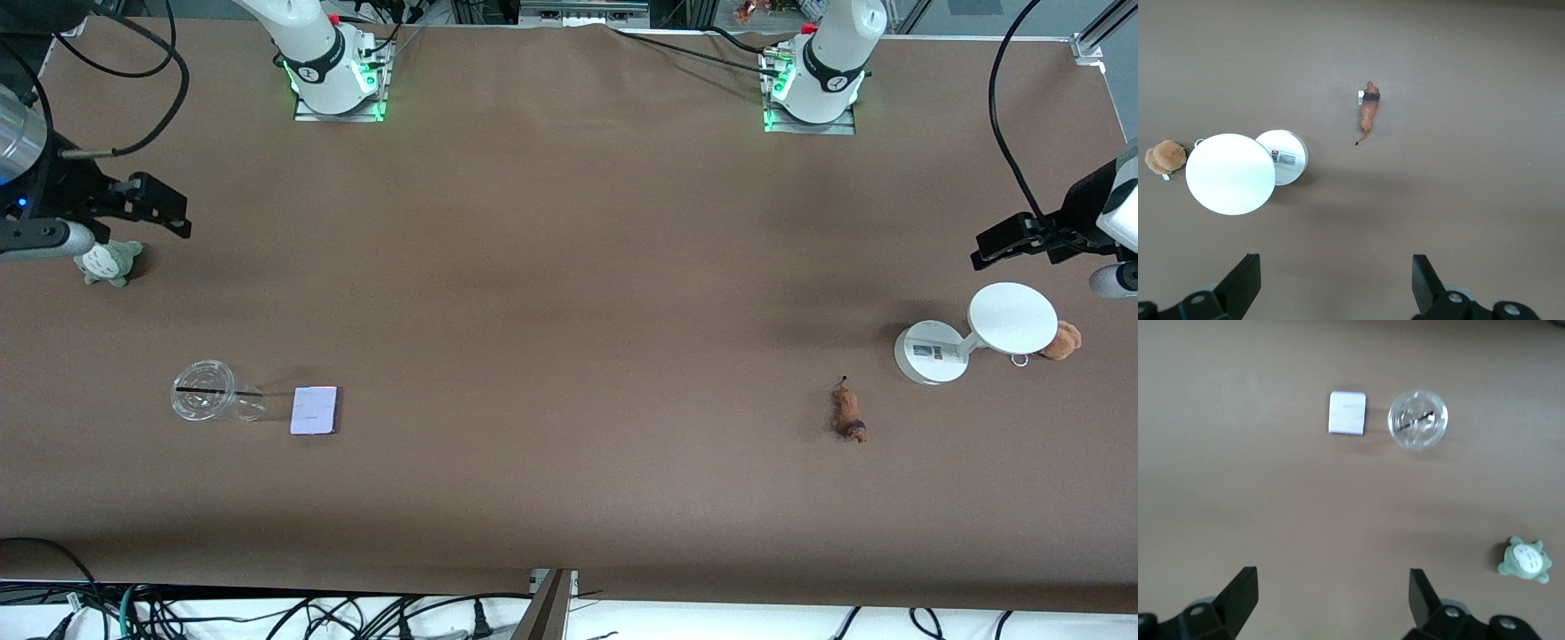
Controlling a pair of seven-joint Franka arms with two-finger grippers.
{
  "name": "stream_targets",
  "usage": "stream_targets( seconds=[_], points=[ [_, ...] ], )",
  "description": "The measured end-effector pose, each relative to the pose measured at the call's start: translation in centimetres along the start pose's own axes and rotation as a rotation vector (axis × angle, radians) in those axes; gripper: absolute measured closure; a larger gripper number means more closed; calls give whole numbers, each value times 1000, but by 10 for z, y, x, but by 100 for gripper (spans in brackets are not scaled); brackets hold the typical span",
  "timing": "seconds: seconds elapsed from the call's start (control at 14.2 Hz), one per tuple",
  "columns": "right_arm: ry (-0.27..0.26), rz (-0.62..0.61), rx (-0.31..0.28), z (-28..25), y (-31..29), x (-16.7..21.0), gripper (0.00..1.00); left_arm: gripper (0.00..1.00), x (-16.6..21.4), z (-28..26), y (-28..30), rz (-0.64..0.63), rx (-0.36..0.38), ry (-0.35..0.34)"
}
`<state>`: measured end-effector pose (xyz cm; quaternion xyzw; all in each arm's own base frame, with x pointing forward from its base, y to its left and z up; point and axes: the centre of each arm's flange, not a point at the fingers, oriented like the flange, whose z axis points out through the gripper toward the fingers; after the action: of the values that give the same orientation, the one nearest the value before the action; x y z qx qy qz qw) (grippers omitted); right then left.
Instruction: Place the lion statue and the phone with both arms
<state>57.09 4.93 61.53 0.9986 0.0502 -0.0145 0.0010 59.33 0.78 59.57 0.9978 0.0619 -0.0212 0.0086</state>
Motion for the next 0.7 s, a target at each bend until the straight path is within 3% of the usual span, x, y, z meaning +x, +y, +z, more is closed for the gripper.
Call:
stream_targets(
  seconds=[0.7],
  points=[
    [-30, 10, -2, 16, 6, 1, 0, 0, 6, 11, 2, 0, 3, -11]
  ],
)
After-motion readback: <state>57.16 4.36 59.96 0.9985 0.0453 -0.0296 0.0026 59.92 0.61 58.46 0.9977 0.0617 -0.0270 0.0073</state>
